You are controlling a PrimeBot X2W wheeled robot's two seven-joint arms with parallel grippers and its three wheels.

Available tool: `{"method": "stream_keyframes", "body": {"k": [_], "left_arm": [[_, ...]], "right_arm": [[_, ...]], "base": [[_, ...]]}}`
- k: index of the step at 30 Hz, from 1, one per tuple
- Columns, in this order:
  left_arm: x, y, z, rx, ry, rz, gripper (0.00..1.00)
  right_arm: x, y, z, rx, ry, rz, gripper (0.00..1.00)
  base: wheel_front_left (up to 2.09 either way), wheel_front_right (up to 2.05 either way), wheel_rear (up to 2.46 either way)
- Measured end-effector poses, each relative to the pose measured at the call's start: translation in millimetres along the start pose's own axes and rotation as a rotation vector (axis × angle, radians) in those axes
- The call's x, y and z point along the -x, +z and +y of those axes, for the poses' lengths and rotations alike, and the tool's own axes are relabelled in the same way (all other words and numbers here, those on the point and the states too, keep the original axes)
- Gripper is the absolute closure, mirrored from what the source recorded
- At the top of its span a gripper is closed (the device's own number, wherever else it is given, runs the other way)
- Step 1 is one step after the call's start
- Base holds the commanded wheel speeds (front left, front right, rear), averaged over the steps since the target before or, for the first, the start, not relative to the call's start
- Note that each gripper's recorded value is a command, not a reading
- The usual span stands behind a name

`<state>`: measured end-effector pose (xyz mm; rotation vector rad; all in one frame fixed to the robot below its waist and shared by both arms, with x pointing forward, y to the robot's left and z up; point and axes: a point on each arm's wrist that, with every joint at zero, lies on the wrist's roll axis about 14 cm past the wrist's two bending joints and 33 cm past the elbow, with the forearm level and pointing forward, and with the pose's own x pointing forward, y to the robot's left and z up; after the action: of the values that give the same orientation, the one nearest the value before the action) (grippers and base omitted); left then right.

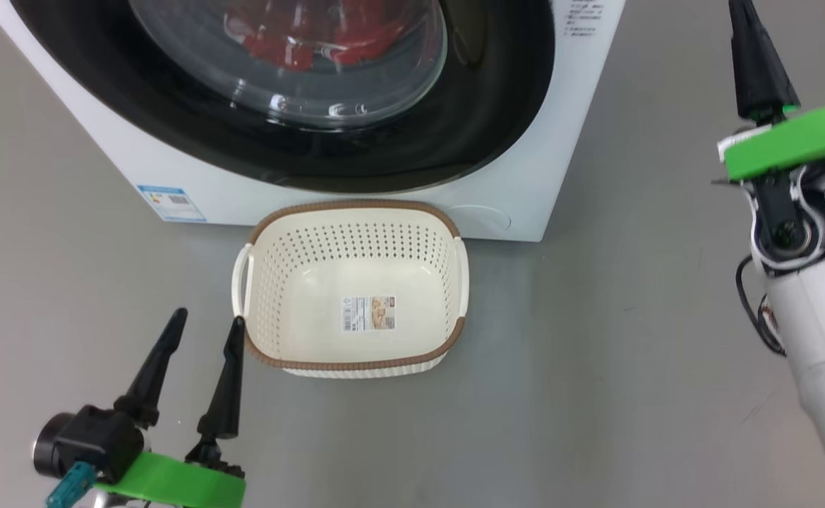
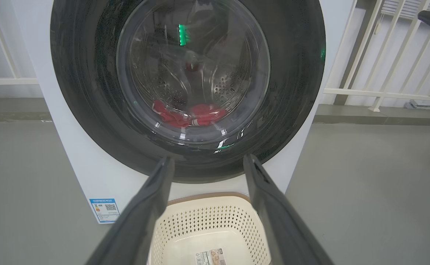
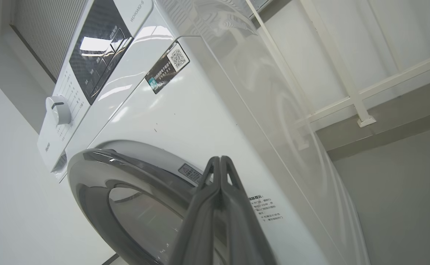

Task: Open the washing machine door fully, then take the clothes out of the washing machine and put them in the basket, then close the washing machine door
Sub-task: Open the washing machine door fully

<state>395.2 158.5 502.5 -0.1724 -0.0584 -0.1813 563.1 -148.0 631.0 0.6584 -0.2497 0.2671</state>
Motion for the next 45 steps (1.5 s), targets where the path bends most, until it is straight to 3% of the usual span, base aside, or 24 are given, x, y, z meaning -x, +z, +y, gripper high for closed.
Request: {"method": "stream_keyframes", "body": {"k": [12, 15, 26, 32, 45], "left_arm": [[-18.8, -5.7, 8.6, 0.001, 0.007, 0.008, 0.0], [-20.0, -10.0, 12.5, 0.004, 0.017, 0.019, 0.0], [-29.7, -20.0, 23.3, 0.014, 0.045, 0.038, 0.0], [-35.5, -25.5, 25.2, 0.017, 0.049, 0.047, 0.0], [-42.1, -34.3, 31.3, 0.031, 0.066, 0.062, 0.0]], "right_arm": [[-52.8, -31.8, 20.8, -0.249, 0.086, 0.225, 1.0], [-59.1, -48.0, 20.3, -0.271, 0.095, 0.32, 1.0], [-77.2, -103.9, 20.4, -0.51, 0.1, 0.604, 1.0], [-82.4, -125.6, 17.5, -0.577, 0.097, 0.71, 1.0], [-93.6, -148.9, 12.6, -0.641, 0.089, 0.79, 1.0]], "base": [[0.0, 0.0, 0.0], [0.0, 0.0, 0.0], [0.0, 0.0, 0.0], [0.0, 0.0, 0.0], [0.0, 0.0, 0.0]]}}
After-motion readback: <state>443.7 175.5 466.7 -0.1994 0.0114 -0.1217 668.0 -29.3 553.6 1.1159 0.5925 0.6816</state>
